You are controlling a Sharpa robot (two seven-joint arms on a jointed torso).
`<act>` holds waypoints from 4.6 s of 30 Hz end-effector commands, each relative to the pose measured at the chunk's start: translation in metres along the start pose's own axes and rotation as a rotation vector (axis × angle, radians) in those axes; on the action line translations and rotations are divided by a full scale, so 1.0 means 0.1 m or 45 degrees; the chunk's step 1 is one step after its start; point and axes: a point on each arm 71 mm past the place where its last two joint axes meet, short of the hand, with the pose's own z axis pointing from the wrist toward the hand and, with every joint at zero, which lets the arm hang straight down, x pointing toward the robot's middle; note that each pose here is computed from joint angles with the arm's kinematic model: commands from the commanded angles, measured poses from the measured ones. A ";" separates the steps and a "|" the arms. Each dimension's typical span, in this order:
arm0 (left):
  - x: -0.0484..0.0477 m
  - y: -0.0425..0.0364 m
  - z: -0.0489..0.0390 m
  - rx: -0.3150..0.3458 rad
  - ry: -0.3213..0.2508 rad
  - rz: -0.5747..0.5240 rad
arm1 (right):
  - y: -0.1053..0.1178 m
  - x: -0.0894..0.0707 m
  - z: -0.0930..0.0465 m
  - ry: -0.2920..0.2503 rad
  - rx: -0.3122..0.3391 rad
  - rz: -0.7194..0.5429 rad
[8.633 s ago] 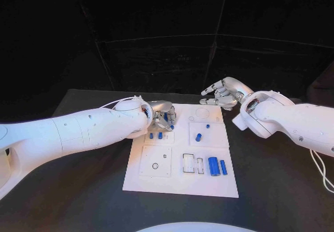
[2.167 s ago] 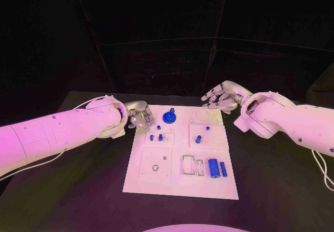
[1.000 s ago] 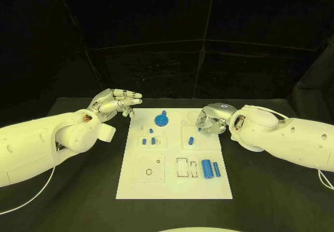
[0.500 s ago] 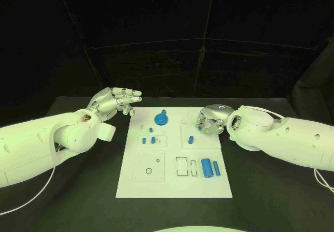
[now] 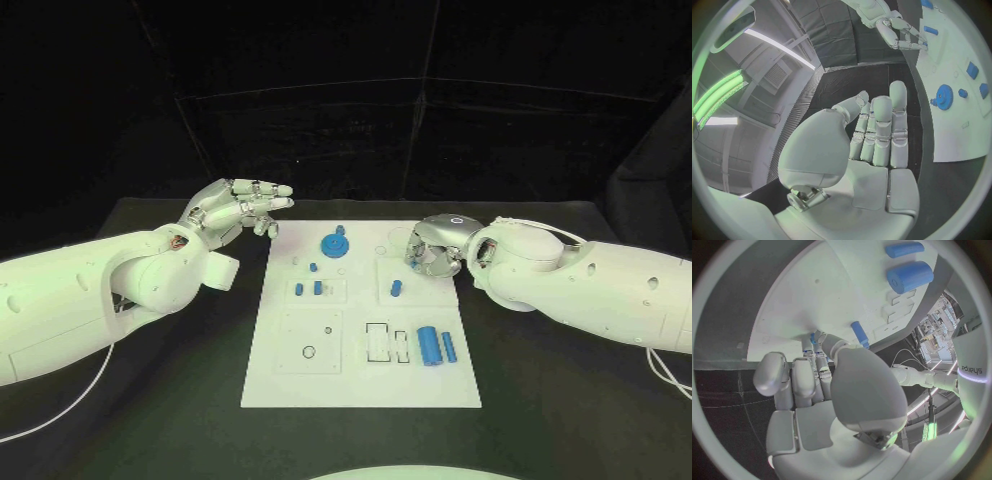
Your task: Assemble the parts on the task board
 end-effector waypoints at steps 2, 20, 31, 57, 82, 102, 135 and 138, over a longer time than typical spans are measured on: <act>0.007 -0.028 -0.001 0.035 0.011 -0.015 | 0.03 0.07 0.00 0.018 0.021 -0.053; -0.042 -0.028 -0.010 0.033 -0.002 -0.010 | 0.12 -0.07 -0.22 -0.175 -0.018 -0.005; -0.036 -0.027 -0.007 0.032 0.003 -0.012 | 0.23 -0.17 -0.41 -0.248 -0.069 0.084; 0.088 -0.009 0.081 0.030 0.038 -0.029 | 1.37 0.10 -0.03 -0.092 -0.438 0.233; 0.119 -0.003 0.110 0.028 0.048 -0.032 | 1.53 0.45 0.04 0.054 -0.473 0.198; 0.117 -0.001 0.107 0.023 0.052 -0.034 | 1.64 0.46 0.07 0.063 -0.464 0.121; 0.080 0.004 0.079 0.006 0.057 -0.038 | 0.79 0.01 -0.33 -0.100 -0.225 0.233; 0.086 0.005 0.079 0.006 0.059 -0.039 | 0.59 -0.07 -0.37 -0.093 -0.152 0.216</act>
